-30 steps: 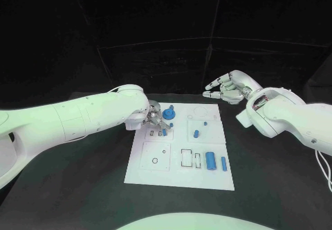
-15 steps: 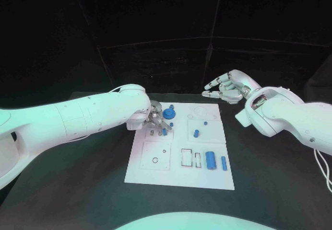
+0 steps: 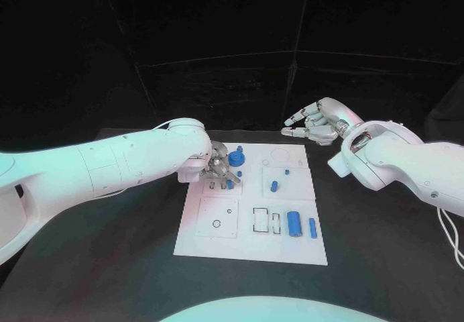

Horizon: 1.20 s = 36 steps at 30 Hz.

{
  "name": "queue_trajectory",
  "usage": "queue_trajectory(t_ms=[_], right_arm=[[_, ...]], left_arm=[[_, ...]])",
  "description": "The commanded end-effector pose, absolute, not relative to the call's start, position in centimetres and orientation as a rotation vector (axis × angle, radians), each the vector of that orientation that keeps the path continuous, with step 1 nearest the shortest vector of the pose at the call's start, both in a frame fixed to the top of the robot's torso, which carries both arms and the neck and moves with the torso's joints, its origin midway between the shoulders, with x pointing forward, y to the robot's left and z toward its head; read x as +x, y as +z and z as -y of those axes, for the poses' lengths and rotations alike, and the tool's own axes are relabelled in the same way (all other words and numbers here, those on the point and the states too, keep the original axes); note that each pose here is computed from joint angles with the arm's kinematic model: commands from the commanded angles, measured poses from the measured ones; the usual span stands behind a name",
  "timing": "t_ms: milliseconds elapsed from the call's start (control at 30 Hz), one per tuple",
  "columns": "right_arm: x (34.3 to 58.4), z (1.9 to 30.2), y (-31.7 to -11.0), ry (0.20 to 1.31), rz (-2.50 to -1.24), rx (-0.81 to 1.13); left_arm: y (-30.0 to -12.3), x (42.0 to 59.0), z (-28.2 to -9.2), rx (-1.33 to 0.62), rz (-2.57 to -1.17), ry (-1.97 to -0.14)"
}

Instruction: Assemble the parts on the task board

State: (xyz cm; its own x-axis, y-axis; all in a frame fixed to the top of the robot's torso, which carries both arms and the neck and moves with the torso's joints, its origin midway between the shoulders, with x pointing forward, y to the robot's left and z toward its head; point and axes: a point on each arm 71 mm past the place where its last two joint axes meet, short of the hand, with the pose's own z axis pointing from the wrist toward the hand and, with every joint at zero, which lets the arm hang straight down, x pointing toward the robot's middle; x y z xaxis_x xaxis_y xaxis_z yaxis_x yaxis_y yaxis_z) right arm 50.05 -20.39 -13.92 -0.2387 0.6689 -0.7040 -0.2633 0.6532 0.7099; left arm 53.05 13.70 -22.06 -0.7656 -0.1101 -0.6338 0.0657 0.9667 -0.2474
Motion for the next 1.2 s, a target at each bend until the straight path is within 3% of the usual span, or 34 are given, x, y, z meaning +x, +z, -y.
queue_trajectory(t_ms=[33, 1200], right_arm=[[50.08, 20.30, -13.84, 0.905, -1.595, 0.342], [50.34, 20.04, -14.01, 0.903, -1.607, 0.340]], left_arm=[[-22.05, 52.99, -13.69, -0.022, -2.431, -0.326], [-21.94, 52.73, -13.66, -0.074, -2.414, -0.370]])
